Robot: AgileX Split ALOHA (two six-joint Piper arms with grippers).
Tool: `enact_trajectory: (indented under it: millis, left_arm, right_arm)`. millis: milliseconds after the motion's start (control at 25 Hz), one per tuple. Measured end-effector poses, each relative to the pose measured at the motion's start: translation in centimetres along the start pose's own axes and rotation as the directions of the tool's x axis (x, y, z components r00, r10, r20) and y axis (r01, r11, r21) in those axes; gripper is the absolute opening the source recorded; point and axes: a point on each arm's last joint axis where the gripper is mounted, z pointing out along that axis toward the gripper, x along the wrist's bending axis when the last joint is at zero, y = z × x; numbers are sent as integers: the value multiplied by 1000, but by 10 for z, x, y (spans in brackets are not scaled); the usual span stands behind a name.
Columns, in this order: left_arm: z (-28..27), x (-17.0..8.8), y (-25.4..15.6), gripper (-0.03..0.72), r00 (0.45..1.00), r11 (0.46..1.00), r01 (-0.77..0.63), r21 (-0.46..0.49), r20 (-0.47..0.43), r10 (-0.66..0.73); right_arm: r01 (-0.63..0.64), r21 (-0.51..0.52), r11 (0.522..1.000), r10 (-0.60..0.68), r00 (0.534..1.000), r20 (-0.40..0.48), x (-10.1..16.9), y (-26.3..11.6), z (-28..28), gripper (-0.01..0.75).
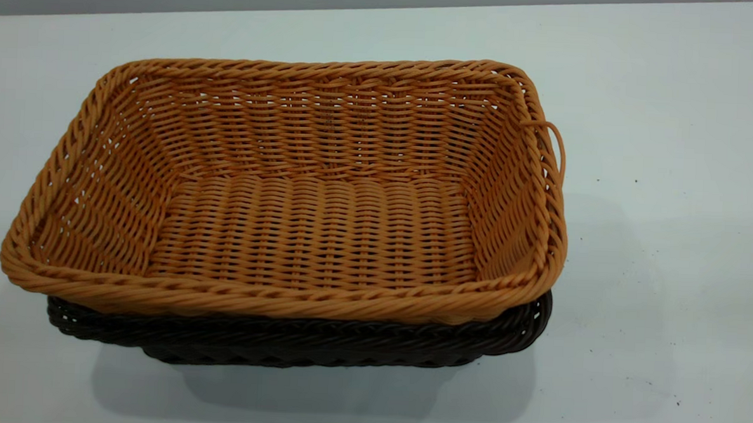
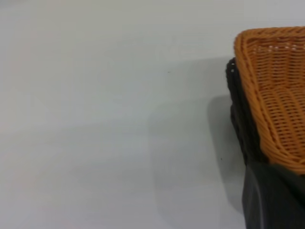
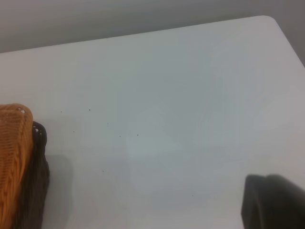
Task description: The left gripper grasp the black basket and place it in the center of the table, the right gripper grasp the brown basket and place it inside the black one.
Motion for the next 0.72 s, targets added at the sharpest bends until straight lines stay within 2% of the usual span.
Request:
enact_trajectory:
  millis: [160, 720]
  left_arm:
    - [0, 0, 0, -1, 999, 999, 47, -5, -1, -47]
    - [0, 0, 0, -1, 999, 999, 46, -4, -1, -46]
  right_arm:
    - [0, -1, 1000, 0, 1000, 0, 0, 0, 0, 5]
    - [0, -2, 1000, 0, 1000, 0, 0, 0, 0, 5]
